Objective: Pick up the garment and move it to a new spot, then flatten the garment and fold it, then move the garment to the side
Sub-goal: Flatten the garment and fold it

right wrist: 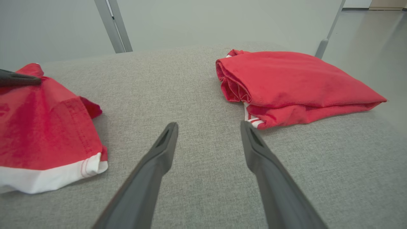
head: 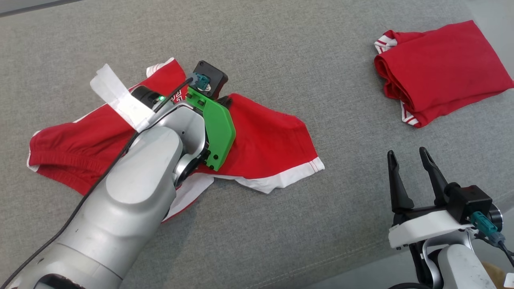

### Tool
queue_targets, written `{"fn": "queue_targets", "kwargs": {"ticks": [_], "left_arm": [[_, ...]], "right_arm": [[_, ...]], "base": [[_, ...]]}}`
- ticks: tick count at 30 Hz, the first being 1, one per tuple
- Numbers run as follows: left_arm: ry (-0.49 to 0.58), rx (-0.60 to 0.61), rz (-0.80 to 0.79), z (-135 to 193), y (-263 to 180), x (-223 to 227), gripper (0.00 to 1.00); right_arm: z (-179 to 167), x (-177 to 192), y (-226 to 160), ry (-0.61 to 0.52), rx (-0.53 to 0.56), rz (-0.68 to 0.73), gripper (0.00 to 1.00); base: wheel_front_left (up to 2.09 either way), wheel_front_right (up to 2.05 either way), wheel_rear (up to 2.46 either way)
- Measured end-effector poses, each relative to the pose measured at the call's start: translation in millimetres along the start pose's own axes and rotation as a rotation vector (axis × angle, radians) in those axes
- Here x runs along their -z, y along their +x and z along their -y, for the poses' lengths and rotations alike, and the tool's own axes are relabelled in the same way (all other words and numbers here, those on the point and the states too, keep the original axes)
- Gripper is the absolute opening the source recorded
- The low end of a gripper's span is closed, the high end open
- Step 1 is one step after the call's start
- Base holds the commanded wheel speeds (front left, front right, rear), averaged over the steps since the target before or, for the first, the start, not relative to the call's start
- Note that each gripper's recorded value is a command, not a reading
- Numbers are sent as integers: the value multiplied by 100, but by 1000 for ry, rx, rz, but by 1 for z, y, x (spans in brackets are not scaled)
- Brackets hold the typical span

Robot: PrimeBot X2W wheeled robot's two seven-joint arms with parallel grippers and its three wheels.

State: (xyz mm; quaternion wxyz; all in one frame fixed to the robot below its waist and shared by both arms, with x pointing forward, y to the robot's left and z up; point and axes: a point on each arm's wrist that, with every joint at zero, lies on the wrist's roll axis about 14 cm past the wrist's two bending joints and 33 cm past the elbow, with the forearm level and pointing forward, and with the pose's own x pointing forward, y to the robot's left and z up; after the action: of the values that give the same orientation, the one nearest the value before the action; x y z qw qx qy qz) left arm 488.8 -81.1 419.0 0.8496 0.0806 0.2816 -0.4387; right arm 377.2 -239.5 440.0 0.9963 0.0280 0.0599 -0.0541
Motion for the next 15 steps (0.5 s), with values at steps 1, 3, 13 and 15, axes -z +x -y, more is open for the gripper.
{"fn": "queue_targets", "kwargs": {"ticks": [1, 3, 13, 15], "left_arm": [[7, -2, -4, -1, 2, 3, 0], [9, -1, 0, 0, 6, 9, 23], [-43, -55, 324, -3, -14, -38, 100], [-77, -87, 418, -4, -28, -50, 100]], "right_arm": [[0, 1, -1, 0, 1, -3, 100], [2, 1, -2, 0, 7, -5, 100], [6, -8, -15, -5, 14, 21, 100], [7, -14, -19, -11, 12, 38, 100]], "base": [[0, 0, 0], [0, 0, 0], [0, 0, 0], [0, 0, 0]]}}
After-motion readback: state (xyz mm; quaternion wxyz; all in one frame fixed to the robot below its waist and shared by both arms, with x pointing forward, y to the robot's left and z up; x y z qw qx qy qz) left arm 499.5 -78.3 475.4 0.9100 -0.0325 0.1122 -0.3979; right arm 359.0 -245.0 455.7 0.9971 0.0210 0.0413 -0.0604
